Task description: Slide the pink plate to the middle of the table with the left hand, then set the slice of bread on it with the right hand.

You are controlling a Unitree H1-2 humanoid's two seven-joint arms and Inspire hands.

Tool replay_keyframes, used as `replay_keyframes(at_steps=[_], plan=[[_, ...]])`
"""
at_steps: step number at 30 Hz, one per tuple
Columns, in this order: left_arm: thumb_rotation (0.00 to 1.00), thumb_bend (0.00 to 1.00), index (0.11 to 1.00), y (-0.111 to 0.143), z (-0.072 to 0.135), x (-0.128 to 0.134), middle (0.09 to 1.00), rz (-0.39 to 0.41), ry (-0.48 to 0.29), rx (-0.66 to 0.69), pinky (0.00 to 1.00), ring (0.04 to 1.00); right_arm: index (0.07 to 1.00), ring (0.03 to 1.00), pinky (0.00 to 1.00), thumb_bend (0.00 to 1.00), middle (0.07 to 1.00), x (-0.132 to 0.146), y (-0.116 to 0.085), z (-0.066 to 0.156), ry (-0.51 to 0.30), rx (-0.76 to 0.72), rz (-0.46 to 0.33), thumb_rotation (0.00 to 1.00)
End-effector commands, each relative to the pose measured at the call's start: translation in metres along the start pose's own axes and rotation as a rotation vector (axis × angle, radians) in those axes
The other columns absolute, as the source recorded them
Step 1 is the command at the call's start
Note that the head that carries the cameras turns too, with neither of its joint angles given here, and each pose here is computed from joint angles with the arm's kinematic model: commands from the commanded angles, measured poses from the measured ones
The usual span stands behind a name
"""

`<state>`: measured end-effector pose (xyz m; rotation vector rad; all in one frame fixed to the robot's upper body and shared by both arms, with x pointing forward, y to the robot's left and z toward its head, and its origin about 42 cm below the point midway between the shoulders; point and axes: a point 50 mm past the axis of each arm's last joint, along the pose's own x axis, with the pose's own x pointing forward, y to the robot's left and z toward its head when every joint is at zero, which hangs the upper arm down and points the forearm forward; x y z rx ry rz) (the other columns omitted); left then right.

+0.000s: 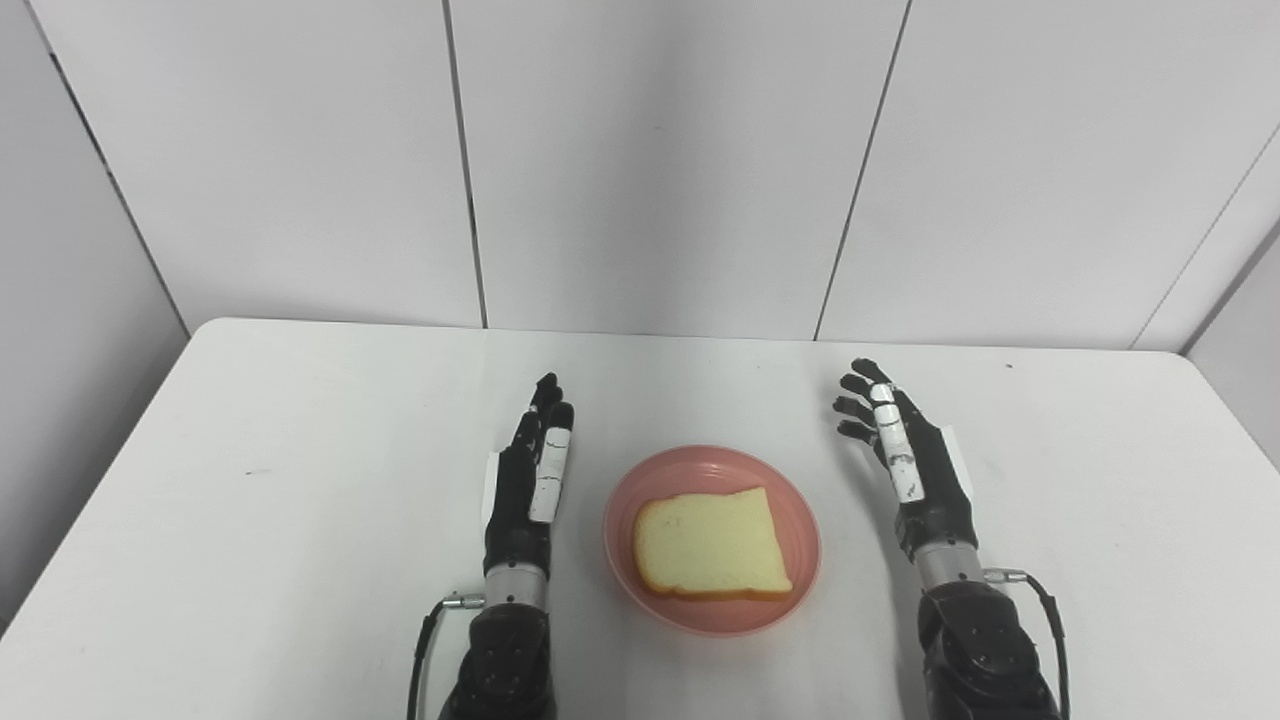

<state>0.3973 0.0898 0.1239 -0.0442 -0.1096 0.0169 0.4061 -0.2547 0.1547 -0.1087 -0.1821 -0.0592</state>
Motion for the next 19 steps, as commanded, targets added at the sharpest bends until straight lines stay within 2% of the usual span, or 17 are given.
replay_keyframes(at_steps=[1,11,19], plan=[[0.96,0.86,0.883,-0.0036,0.0071,0.0034,0.93,-0.002,-0.015,-0.014,0.9,0.937,0.84,0.795,0.77,0.62,0.831,0.0129,-0.0017,0.0196,-0.06,0.003,-0.004,0.98],[0.97,0.88,0.887,-0.0043,0.0076,0.0052,0.929,-0.005,-0.014,-0.016,0.89,0.937,0.809,0.785,0.76,0.61,0.818,0.015,-0.0007,0.0176,-0.057,-0.002,-0.011,0.98],[0.96,0.88,0.889,-0.0034,0.0092,0.0057,0.927,-0.007,-0.016,-0.007,0.88,0.933,0.822,0.789,0.75,0.61,0.821,0.0148,0.0018,0.0175,-0.059,0.009,-0.01,0.97]])
